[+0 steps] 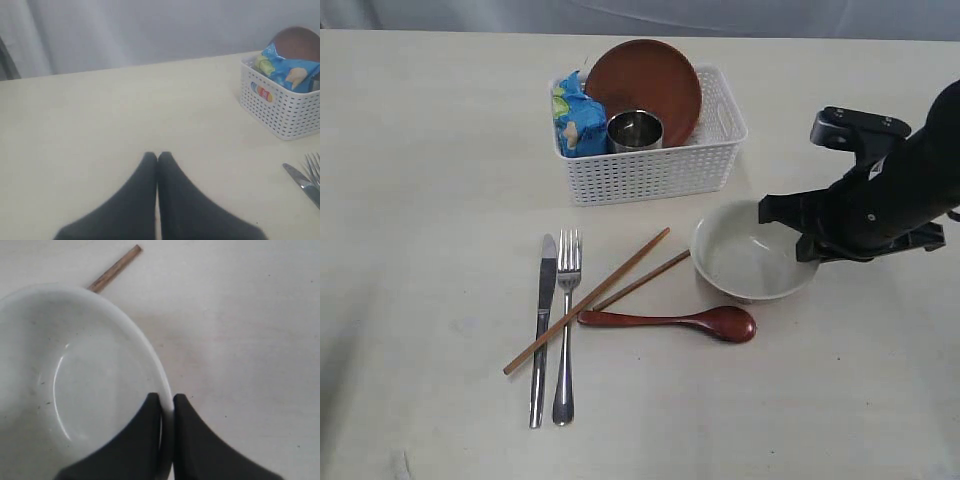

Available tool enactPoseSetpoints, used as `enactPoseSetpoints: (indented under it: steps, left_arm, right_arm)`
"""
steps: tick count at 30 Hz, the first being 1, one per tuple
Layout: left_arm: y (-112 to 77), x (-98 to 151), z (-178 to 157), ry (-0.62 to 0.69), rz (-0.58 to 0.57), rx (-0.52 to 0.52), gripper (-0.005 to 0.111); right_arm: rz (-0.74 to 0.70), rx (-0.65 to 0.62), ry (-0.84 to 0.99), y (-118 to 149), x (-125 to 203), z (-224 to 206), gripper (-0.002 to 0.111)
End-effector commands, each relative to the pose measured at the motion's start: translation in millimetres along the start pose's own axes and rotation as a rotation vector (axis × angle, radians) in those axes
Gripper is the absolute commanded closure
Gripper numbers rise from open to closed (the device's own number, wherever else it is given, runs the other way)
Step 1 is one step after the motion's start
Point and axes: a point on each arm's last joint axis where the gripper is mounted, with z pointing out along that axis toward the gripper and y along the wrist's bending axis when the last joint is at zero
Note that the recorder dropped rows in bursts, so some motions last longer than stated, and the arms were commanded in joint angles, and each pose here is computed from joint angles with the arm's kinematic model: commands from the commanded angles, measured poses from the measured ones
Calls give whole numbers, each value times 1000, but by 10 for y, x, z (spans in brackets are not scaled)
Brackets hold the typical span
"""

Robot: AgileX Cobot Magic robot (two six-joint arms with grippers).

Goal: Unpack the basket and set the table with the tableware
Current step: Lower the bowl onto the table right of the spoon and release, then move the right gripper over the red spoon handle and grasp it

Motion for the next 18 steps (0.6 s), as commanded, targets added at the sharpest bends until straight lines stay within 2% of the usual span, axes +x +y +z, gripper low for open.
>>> enactPoseSetpoints:
  steps: [1, 5, 6, 9, 12, 18]
  left_arm:
    - [1, -1, 1, -9, -3, -3, 106]
    - [1, -1, 1, -9, -3, -3, 106]
    - [1, -1, 1, -9, -3, -3, 106]
    - [1, -1, 1, -9, -3, -3, 106]
    - [1, -1, 1, -9, -3, -3, 106]
    - [1, -1, 1, -9, -3, -3, 106]
  right_arm:
    - [-26, 15, 33, -34, 19, 50, 108]
    - [-40, 18, 70, -37, 52, 49, 108]
    - [-40, 18, 70, -37, 52, 49, 104]
    - [-39, 18, 77, -38, 59, 48, 76]
    - [-75, 15, 80, -28, 45, 21, 58]
    - [-181, 35, 88, 42, -136, -291, 56]
